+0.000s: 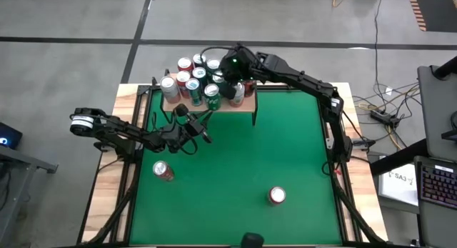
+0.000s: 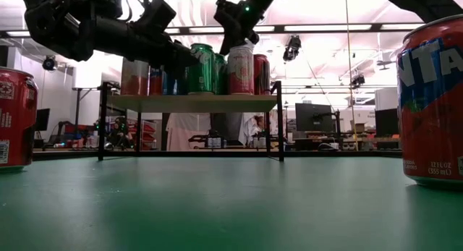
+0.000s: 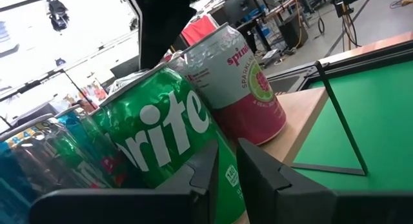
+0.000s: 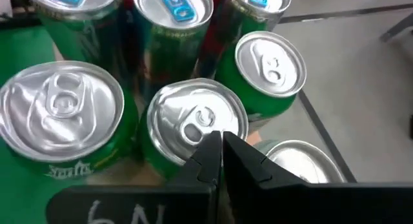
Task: Place canned beverage on shelf
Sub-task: Put the orange can on the shelf
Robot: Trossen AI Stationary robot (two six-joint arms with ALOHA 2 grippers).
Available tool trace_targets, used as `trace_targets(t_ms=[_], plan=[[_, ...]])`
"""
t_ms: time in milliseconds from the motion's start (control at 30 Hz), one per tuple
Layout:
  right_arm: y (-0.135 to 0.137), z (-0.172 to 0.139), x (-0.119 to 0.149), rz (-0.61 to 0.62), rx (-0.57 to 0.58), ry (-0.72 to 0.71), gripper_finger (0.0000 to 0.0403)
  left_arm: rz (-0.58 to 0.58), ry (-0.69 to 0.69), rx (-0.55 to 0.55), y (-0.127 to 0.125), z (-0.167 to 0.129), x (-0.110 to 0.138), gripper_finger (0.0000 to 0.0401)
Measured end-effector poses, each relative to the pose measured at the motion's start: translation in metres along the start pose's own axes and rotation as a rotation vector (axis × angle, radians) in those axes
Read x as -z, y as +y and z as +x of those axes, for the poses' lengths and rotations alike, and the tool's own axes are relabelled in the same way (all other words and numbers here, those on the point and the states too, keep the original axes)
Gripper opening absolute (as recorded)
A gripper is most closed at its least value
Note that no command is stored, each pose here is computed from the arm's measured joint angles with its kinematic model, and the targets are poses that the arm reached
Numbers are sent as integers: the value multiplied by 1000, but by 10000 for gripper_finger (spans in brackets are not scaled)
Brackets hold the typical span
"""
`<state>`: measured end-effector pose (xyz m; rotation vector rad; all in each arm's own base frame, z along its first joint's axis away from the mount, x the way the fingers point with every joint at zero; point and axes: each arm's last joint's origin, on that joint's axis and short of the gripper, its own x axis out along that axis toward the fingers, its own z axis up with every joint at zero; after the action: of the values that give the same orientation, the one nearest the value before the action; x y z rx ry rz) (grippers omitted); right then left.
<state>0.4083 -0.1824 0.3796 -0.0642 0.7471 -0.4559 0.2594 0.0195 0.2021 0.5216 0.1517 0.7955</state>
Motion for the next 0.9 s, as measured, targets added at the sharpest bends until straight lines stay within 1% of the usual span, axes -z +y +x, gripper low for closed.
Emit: trace_targets(t_ms=[167,367,533,700,900], plan=[[4,4,0,14,-5,-20,9,-1,-1,-1,0,0,0,40],[8,7,-1,3,-12,-39,9,-2,-1,-1,0,0,0,40],[10,7,-2,-7,-15,-46,9,-2,-1,-1,0,0,0,40],[12,6,-6,-10,-19,-87,9,-2,-2,-1,0,0,0,40],[13,5,-7,-22,-14,-91,9,-2,-2,-1,0,0,0,40]])
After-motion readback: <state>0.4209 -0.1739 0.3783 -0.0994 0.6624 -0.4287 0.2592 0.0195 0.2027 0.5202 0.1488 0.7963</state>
